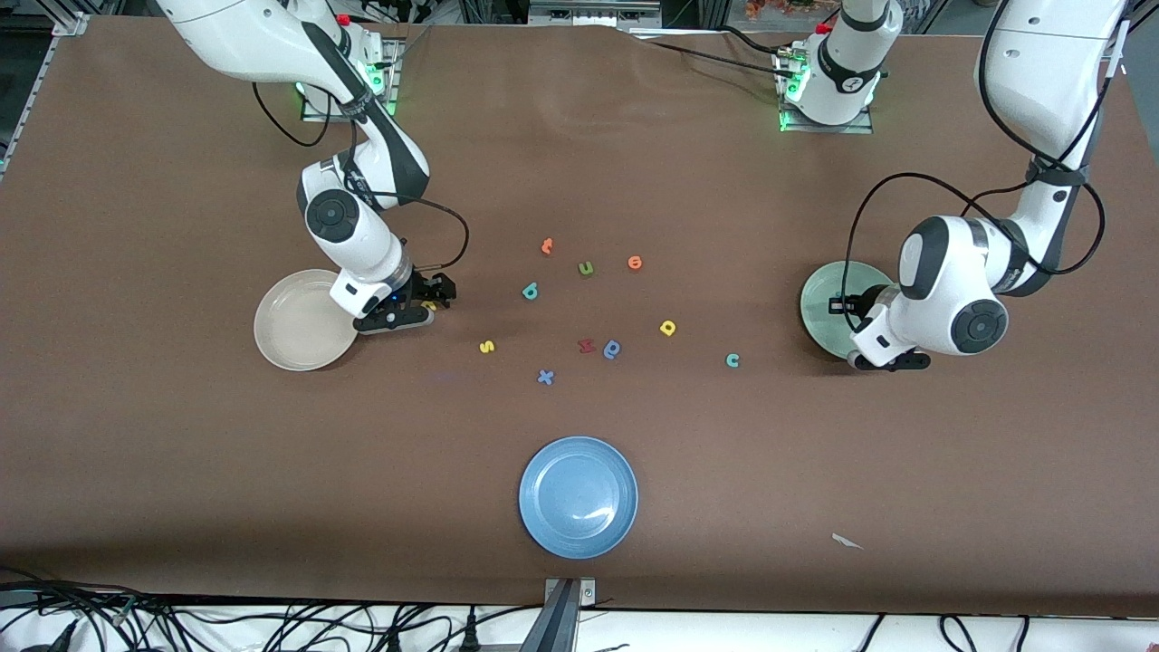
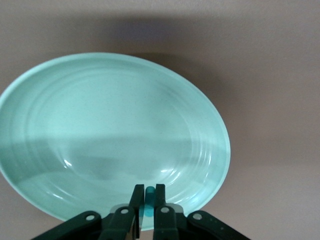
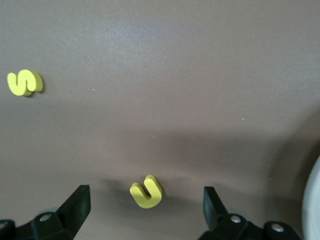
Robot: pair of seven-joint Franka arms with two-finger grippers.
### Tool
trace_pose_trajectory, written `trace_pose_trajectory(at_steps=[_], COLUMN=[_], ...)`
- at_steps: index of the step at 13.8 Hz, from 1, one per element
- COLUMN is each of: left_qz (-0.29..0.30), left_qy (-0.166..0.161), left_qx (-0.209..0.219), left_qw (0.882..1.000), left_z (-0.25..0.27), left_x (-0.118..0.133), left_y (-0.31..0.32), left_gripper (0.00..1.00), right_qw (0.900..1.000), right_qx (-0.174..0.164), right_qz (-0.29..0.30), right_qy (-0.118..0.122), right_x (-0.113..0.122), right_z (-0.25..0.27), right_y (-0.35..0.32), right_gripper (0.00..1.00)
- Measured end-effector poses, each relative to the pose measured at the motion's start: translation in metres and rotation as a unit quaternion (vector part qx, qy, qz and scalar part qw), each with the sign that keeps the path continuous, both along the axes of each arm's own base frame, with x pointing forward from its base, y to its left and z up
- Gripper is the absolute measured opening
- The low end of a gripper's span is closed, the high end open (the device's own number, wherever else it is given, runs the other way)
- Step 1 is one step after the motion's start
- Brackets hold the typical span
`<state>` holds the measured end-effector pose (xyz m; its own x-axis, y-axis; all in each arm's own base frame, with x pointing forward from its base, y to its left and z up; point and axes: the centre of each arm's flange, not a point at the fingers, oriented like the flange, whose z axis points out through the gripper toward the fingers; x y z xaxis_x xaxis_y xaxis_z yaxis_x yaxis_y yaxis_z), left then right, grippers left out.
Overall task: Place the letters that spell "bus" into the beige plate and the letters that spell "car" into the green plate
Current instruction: 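Release the teal letter on the green plate while the right gripper grasps the u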
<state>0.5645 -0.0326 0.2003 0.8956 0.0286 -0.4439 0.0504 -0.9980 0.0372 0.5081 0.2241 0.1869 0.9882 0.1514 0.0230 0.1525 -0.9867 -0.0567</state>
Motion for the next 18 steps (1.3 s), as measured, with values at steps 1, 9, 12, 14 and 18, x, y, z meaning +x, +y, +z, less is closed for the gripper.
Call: trace_pose_trajectory(at_steps=[1, 9, 12, 14, 18], left_qz=[0.0, 0.094, 0.15, 0.198, 0.252], left_qy=[0.0, -0.051, -0.086, -0.117, -0.116], left_qx=[0.0, -0.013, 0.008, 0.017, 0.031], left_qw=[1.0, 0.994, 0.985, 0.973, 0.96], left_z=[0.0, 0.046, 0.054, 0.045, 0.017], left_x=[0.0, 0.04, 0.052, 0.061, 0.077], left_y=[0.0, -0.034, -0.068, -0.086, -0.12], left_gripper=[0.27, 1.0, 1.0, 1.0, 1.0], right_qw=[1.0, 1.0, 1.0, 1.0, 1.0], right_qx=[0.001, 0.002, 0.001, 0.001, 0.001], right_qz=[0.0, 0.002, 0.006, 0.006, 0.01], right_qy=[0.0, 0.002, 0.002, 0.002, 0.0], right_x=[0.0, -0.005, -0.007, -0.008, -0.009], right_z=[-0.002, -0.013, -0.013, -0.013, -0.011], right_y=[0.0, 0.002, 0.002, 0.002, 0.004], right_gripper=[1.0, 0.73, 0.56, 0.52, 0.32])
